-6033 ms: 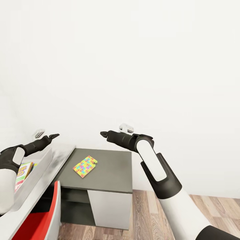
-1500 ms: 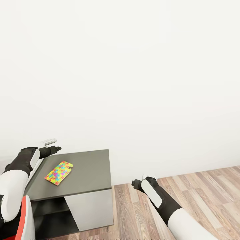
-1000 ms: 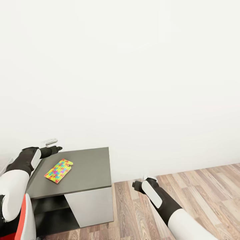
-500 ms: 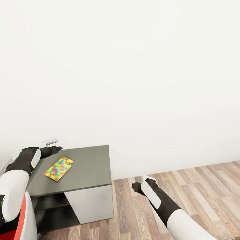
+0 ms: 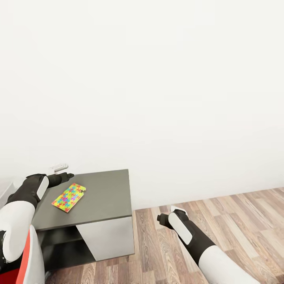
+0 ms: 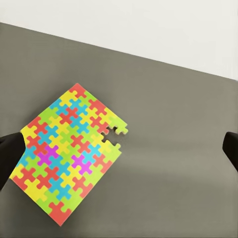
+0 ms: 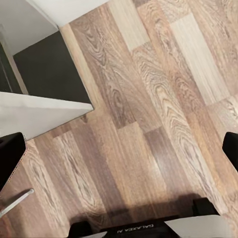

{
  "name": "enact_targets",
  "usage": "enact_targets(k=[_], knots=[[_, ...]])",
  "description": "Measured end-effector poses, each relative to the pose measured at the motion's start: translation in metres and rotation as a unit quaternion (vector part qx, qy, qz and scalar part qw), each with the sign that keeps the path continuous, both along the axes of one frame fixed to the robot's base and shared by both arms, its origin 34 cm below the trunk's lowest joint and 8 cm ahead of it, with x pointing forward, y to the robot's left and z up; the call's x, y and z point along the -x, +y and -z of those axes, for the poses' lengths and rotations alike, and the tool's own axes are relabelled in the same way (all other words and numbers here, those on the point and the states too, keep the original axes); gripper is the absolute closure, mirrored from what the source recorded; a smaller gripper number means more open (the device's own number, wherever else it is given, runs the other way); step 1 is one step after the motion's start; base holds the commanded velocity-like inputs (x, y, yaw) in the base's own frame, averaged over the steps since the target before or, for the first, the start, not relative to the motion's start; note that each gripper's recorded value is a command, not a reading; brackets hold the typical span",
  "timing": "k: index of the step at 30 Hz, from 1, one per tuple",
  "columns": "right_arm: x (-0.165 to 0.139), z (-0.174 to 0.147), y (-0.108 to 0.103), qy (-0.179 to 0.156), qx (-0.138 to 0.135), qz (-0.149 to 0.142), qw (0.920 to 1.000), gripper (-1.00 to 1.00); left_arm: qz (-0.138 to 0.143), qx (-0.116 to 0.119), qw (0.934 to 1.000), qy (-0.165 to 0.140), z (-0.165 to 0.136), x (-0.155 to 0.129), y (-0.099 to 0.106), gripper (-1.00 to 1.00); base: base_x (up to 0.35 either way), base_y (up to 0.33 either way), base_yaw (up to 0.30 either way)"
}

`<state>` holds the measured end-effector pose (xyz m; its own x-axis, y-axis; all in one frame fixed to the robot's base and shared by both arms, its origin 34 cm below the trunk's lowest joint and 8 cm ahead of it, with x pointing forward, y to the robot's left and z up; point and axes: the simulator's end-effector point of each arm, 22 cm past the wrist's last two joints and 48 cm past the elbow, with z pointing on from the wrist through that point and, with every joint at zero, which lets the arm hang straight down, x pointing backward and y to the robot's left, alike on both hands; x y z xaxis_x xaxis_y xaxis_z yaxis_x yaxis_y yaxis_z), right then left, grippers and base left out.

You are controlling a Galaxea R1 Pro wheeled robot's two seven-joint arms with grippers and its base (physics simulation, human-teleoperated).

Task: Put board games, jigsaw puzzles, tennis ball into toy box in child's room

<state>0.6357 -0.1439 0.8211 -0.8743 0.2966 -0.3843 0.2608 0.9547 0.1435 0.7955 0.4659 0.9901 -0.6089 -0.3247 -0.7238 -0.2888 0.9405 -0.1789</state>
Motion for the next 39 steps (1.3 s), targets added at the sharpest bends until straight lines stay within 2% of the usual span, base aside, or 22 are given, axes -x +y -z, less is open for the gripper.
enact_targets(k=[11,23,27,30,33,35,39], knots=[[-0.025,-0.028,0.018,-0.039,-0.028,-0.005,0.9988,-1.00,0.000,-0.001,1.0000,0.009,0.012,0.000,0.000,-1.00,0.000,0.000,0.000],[-0.026,-0.021,0.001,-0.036,-0.023,-0.004,0.9991,-1.00,0.000,-0.003,0.9999,0.017,0.025,0.000,0.001,-1.00,0.000,0.000,0.000],[-0.026,-0.018,0.001,-0.034,-0.026,-0.004,0.9991,-1.00,-0.010,-0.019,0.9997,0.011,0.026,-0.002,0.008,-1.00,0.000,0.000,0.000],[-0.030,-0.017,0.003,-0.043,-0.050,-0.015,0.9977,-1.00,-0.029,-0.039,0.9987,0.018,0.029,0.001,0.020,-1.00,0.000,0.000,0.000],[-0.037,-0.021,0.005,-0.066,-0.105,-0.043,0.9914,-1.00,-0.042,-0.051,0.9975,0.025,0.033,0.003,0.027,-1.00,0.000,0.000,0.000],[-0.040,-0.023,0.006,-0.077,-0.131,-0.052,0.9870,-1.00,-0.044,-0.053,0.9973,0.027,0.035,0.004,0.029,-1.00,0.000,0.000,0.000],[-0.046,-0.028,-0.004,-0.090,-0.167,-0.040,0.9811,-1.00,-0.045,-0.054,0.9971,0.030,0.040,0.004,0.029,-1.00,0.000,0.000,0.000]])
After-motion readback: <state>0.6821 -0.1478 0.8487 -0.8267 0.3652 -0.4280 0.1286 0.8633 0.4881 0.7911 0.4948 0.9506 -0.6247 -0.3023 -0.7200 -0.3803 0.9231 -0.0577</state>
